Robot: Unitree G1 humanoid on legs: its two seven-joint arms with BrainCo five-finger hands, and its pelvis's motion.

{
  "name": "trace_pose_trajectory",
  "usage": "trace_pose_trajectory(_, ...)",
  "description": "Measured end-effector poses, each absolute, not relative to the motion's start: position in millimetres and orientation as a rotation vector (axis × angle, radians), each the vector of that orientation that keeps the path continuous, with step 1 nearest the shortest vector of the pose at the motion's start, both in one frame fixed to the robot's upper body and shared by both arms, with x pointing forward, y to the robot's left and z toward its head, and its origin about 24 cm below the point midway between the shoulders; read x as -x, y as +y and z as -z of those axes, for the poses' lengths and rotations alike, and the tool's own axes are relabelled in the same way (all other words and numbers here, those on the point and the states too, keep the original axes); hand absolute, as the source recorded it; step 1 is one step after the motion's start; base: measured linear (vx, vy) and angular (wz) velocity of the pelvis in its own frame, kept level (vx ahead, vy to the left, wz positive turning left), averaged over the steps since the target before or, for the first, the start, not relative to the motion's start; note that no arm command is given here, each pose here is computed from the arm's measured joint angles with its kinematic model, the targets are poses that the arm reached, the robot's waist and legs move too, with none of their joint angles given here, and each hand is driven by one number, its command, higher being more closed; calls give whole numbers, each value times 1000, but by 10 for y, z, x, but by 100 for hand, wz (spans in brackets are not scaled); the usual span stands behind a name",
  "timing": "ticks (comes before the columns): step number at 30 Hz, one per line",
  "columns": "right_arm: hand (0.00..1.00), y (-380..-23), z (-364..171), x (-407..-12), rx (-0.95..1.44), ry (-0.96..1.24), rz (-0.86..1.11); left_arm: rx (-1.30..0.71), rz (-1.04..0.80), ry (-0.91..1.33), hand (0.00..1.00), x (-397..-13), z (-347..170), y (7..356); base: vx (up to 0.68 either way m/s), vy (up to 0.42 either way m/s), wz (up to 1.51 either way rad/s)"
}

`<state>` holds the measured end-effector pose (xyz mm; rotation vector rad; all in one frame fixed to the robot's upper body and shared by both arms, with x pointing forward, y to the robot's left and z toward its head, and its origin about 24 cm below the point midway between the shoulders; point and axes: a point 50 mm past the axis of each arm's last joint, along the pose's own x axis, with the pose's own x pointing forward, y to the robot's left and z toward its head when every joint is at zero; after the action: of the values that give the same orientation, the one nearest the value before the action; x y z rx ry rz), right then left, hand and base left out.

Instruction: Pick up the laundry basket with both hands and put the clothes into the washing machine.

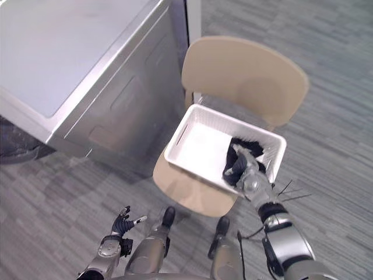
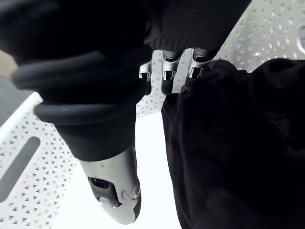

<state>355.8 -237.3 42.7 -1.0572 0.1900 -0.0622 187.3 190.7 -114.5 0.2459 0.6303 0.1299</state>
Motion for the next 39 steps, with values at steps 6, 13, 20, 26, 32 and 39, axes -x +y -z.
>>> trace_pose_trajectory(6, 0, -2733, -689, -3634, 1140, 236, 186, -201, -154, 580, 0, -2011, 1060, 1892, -179, 17, 18)
trace_pose_trajectory(13, 100, -2914, -880, -3675, 1208, 274, 241, -164, -156, 544, 0, -2105, 1004, 1784, -81, -42, 18)
trace_pose_trajectory(20, 100, -2849, -989, -3747, 1210, 242, 234, -129, -121, 516, 0, -2210, 952, 1614, -7, -117, 2)
trace_pose_trajectory(26, 100, -2674, -1075, -3817, 1018, 156, 244, -126, -110, 512, 0, -2230, 944, 1577, 4, -96, -13)
trace_pose_trajectory(32, 100, -2440, -1501, -3908, 744, -86, 269, -143, -118, 511, 0, -2233, 939, 1641, -32, -66, -12)
trace_pose_trajectory(39, 100, -2204, -1708, -3912, 496, -241, 244, -160, -143, 539, 0, -2168, 980, 1755, -24, -51, -7)
